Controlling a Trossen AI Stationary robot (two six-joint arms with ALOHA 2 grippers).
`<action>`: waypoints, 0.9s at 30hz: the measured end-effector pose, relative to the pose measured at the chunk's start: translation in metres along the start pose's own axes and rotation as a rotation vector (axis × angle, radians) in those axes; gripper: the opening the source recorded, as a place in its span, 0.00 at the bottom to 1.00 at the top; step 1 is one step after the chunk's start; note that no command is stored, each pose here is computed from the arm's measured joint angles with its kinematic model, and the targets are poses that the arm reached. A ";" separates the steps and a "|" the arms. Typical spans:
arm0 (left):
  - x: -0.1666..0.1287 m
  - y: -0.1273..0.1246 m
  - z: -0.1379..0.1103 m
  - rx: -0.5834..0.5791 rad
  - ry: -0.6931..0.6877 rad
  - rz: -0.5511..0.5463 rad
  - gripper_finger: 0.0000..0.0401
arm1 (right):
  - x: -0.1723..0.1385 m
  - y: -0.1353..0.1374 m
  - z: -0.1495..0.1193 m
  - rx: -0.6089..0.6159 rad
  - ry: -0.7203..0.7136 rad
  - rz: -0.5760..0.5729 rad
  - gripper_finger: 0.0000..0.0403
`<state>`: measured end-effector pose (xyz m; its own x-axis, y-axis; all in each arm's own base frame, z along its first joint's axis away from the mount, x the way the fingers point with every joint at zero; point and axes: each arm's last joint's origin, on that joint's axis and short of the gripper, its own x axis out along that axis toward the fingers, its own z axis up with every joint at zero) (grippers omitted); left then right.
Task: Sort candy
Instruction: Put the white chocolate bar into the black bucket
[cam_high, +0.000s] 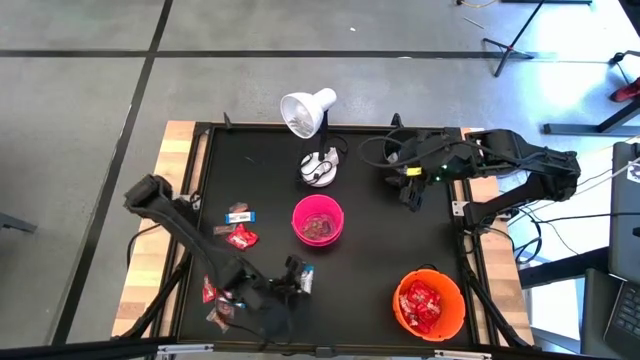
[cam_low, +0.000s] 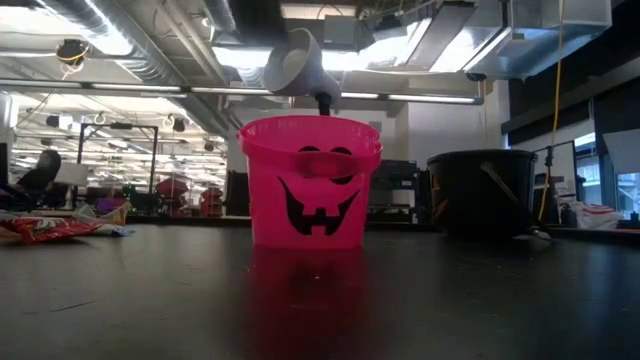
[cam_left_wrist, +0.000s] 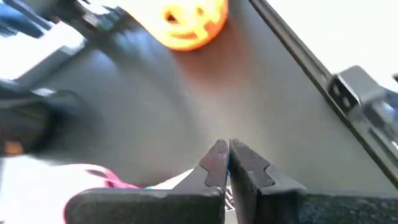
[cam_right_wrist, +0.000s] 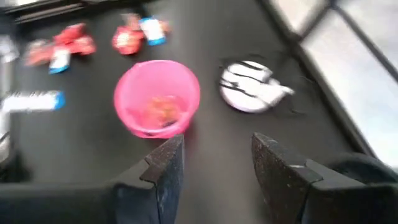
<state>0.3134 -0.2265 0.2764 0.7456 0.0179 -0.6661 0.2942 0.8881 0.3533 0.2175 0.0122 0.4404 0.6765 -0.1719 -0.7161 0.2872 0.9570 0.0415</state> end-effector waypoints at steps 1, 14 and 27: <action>-0.009 0.001 0.002 -0.003 -0.022 0.024 0.00 | 0.002 0.006 0.001 -0.045 -0.005 0.045 0.45; -0.048 0.012 0.013 0.038 -0.137 0.146 0.00 | 0.083 0.117 -0.027 -0.550 -0.235 0.301 0.45; -0.043 0.022 0.013 0.023 -0.119 0.169 0.00 | 0.169 0.158 -0.037 -0.661 -0.311 0.052 0.45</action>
<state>0.2956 -0.2134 0.3212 0.8508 0.1101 -0.5138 0.1713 0.8662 0.4693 0.3523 0.1431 0.3006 0.8674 -0.0867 -0.4901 -0.1538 0.8899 -0.4295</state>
